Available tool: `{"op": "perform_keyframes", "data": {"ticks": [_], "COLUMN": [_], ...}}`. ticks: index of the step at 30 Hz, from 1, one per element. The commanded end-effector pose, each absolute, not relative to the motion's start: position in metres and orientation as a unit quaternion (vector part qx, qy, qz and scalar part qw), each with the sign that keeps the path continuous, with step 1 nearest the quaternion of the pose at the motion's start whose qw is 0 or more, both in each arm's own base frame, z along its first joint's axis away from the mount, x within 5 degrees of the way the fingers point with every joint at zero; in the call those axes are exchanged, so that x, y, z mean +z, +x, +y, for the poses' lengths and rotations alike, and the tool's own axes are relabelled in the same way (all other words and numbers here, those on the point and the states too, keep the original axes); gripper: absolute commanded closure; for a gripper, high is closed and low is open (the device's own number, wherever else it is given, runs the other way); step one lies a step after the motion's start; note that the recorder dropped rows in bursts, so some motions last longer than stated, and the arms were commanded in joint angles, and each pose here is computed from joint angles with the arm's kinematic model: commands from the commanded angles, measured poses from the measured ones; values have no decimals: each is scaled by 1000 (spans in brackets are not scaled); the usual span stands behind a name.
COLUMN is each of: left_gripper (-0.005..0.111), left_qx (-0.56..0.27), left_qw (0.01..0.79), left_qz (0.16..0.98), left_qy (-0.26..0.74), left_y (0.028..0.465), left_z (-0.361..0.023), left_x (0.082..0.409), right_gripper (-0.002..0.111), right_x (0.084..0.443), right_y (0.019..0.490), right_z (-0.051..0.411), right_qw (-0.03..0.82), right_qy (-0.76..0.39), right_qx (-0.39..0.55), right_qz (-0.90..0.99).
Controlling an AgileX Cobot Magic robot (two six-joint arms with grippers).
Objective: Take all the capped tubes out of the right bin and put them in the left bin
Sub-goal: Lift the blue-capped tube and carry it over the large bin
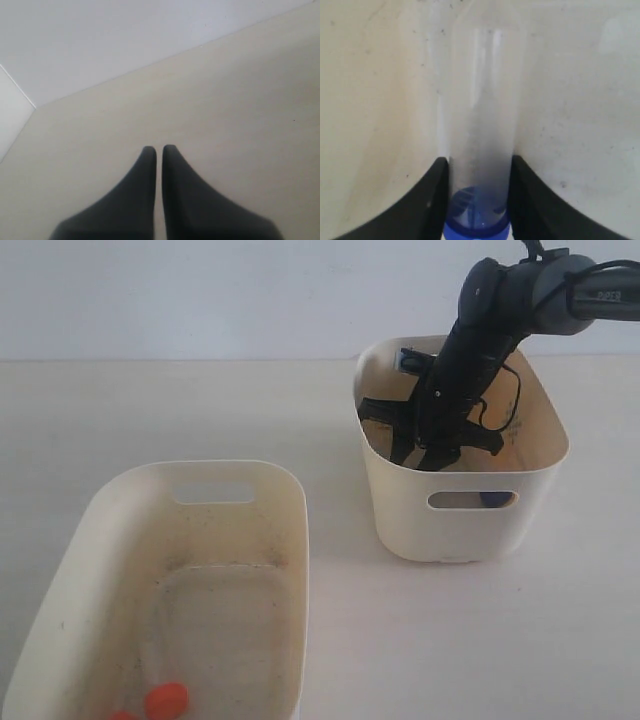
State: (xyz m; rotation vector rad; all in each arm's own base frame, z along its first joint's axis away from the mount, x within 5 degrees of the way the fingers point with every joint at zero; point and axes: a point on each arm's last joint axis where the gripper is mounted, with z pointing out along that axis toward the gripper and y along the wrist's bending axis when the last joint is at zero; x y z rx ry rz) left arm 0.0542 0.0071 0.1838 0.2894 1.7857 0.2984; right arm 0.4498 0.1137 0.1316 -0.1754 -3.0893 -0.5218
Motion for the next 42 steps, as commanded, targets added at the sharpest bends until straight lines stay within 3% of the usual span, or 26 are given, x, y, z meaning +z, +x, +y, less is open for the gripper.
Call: {"op": "perform_keyframes", "data": {"ticks": [1,20,30,36,42], "left_gripper": [102,102,102,102,102], "left_qx": [123,123,123,123,123], "left_qw": [611,611,611,611,611], "left_qz": [772,772,772,772,772], "left_qy": [123,123,123,123,123], "left_y": [54,54,54,54,54], "left_z": [7,7,7,7,7], "left_x": [185,185,185,185,185], "right_gripper": [108,108,108,108,108], "right_x": [135,282,348,360,338], "right_y": [446,406,368,317,267], "right_z": [130,106,133,187,238], "right_qw": [8,-110,-173,-165,-114], "right_qy": [-42,34,91,207,326], "right_qx": [-195,-130,-209,-220,-218], "right_qz": [-980,-985,-958,-939,-913]}}
